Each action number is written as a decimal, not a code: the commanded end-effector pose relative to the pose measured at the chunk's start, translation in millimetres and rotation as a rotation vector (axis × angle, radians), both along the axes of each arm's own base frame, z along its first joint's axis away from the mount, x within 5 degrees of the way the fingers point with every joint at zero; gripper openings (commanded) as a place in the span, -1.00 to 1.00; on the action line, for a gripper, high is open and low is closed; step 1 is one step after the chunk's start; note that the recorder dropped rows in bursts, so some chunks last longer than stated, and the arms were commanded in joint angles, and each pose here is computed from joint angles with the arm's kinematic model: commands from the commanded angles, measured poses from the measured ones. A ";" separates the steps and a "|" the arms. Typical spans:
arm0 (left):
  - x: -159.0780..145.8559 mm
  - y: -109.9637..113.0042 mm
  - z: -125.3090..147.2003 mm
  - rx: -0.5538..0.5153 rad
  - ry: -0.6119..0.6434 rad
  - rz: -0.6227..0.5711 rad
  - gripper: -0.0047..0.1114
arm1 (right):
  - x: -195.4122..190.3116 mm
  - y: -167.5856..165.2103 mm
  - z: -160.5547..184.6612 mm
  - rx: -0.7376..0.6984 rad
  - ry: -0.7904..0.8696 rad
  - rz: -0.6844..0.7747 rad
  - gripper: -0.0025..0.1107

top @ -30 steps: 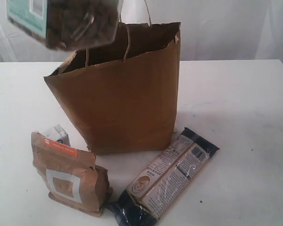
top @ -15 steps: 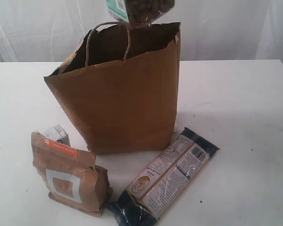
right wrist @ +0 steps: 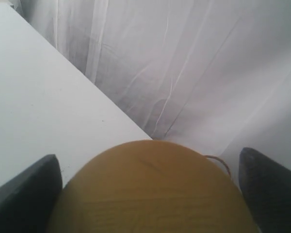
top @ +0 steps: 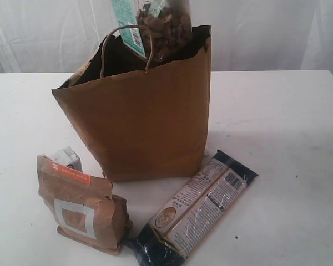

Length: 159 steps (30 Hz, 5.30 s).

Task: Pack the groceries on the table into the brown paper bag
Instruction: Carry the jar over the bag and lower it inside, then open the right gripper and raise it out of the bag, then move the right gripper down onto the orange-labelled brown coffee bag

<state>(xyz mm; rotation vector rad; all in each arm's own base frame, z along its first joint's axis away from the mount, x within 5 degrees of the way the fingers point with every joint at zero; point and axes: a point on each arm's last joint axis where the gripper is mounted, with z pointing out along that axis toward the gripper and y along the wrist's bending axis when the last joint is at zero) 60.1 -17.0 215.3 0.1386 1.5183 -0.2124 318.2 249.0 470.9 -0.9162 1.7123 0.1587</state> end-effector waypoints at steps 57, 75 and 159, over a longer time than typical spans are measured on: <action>-0.1 -1.8 -0.8 -0.029 0.006 -0.021 -0.92 | 45.0 16.7 -107.9 -0.317 0.349 -0.185 0.16; -0.1 -2.0 -0.7 -0.029 0.005 -0.023 -0.92 | 44.7 14.2 -108.9 -0.344 0.356 -0.198 0.89; 2.8 7.4 -15.4 -0.019 0.067 0.085 -0.92 | -119.4 73.3 -131.4 -0.513 0.556 0.534 0.10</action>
